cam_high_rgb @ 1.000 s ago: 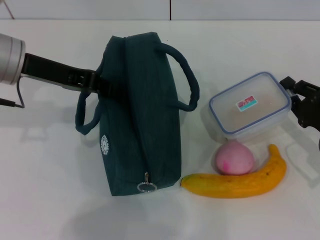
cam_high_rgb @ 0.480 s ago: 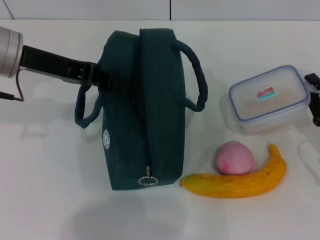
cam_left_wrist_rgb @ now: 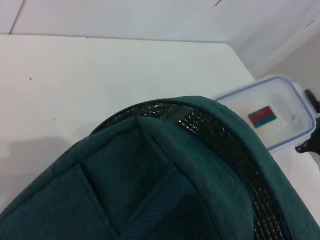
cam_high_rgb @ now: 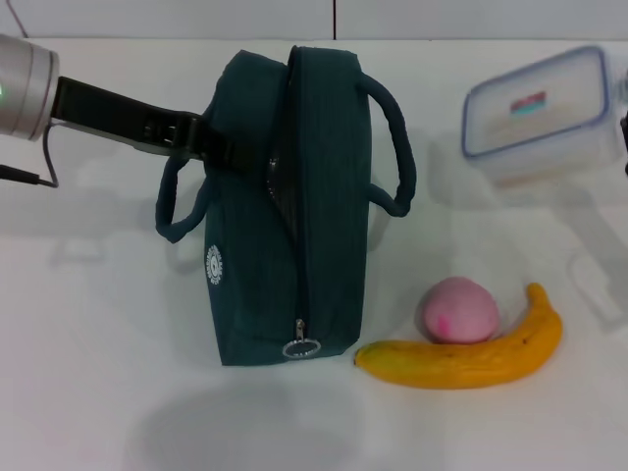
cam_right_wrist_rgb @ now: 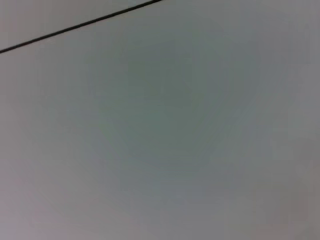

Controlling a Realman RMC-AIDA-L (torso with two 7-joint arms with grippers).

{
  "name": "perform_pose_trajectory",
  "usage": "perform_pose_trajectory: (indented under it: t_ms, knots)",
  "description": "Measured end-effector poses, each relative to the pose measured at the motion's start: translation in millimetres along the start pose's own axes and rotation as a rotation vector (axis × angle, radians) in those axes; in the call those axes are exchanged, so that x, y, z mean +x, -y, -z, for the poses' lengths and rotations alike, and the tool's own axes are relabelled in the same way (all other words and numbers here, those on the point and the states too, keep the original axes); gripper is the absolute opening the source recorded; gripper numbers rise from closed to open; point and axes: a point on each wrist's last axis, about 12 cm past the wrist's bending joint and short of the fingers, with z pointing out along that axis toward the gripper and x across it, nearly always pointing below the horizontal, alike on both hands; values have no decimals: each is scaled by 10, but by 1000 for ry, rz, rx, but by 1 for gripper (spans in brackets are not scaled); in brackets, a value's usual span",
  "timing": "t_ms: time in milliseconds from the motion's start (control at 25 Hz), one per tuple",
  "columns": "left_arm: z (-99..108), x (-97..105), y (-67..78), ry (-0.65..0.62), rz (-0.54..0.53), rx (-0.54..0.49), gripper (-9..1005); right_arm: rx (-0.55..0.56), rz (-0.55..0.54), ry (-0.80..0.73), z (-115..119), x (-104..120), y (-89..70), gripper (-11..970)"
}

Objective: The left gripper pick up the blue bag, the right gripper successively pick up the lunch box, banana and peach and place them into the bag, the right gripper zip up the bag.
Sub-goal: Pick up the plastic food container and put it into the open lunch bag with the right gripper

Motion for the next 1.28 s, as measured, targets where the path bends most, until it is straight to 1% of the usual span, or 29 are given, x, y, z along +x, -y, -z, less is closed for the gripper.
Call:
perform_pose_trajectory:
  t_ms: [280, 400, 440, 480, 680, 960, 1040, 1120, 1280]
  knots:
    - [-8, 42, -18, -2, 9, 1, 60, -12, 6, -6, -46, -8, -26, 126]
    - [-13, 45, -20, -2, 10, 2, 60, -67, 5, -42, -118, 36, -96, 124]
    - [-17, 46, -19, -2, 10, 3, 60, -121, 4, -82, -191, 85, -165, 124]
    - [-22, 48, -16, -2, 11, 5, 60, -121, 4, -82, -191, 85, -165, 123]
    - [-59, 24, 15, -3, 4, 16, 61, -254, 1, -209, -481, 257, -352, 122]
    - [-116, -23, 68, -5, -12, 31, 61, -336, -15, -357, -954, 580, -497, 119]
    - [-120, -24, 69, -4, -13, 31, 61, -345, -7, -391, -1088, 679, -525, 119]
    - [-122, -29, 72, -2, -15, 32, 61, -331, 1, -413, -1161, 756, -512, 118]
    - [-124, -39, 75, 1, -21, 31, 62, -241, 25, -459, -1191, 883, -384, 116]
